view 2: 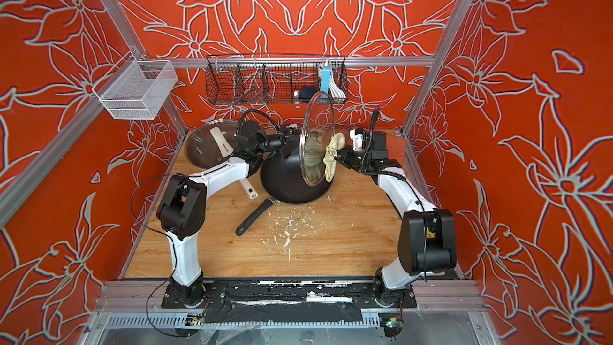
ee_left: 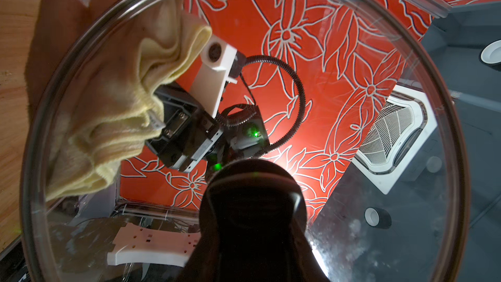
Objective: Wipe the pot lid with a cloth
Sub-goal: Wipe the pot lid.
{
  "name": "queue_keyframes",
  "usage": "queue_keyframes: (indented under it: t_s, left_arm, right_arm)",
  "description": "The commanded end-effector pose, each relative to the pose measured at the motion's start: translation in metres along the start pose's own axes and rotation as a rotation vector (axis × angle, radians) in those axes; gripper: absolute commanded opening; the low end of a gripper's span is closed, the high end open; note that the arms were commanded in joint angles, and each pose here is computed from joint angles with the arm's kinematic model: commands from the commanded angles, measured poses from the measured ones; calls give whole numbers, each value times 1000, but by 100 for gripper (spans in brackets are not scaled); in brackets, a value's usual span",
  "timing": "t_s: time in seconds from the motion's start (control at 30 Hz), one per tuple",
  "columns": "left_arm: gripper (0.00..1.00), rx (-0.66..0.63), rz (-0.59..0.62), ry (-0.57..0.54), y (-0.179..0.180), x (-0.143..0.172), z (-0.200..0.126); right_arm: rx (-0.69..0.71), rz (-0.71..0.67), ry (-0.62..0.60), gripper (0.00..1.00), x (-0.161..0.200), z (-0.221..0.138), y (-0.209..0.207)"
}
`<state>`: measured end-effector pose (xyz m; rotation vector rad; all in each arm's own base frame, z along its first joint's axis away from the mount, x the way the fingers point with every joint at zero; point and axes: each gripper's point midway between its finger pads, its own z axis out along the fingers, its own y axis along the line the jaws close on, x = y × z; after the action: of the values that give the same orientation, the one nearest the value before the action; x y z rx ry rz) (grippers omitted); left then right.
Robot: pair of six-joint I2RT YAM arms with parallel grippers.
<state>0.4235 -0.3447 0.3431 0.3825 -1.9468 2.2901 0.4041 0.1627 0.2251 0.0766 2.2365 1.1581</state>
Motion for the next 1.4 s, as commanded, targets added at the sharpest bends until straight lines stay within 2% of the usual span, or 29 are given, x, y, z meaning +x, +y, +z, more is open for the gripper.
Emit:
queue_keyframes:
  t_s: [0.0, 0.17, 0.37, 0.53, 0.67, 0.9, 1.03, 1.17, 1.37]
  left_arm:
    - [0, 162, 249, 41, -75, 32, 0]
    - [0, 181, 234, 8, -77, 23, 0]
    - [0, 182, 214, -17, -73, 14, 1]
    - [0, 165, 206, -21, -65, 11, 1]
    - [0, 148, 209, -19, -62, 12, 2]
    - [0, 121, 230, 7, -61, 24, 2]
    - [0, 118, 251, 27, -62, 31, 2]
    - [0, 131, 271, 32, -71, 35, 2]
    - [0, 145, 303, 40, -82, 42, 1]
  right_arm:
    - [-81, -35, 4, 0, 10, -12, 32]
    - [-161, -69, 2, 0, 16, -23, 77]
    - [-280, -170, -25, 0, 10, -47, 150]
    - [-387, -244, -79, 0, -14, -64, 205]
    - [-376, -297, -151, 0, -44, -69, 224]
    - [-229, -257, -258, 0, -108, -50, 185]
    - [-158, -224, -283, 0, -132, -40, 148]
    - [-87, -177, -247, 0, -127, -22, 104]
    - [-49, -115, -171, 0, -94, -4, 63]
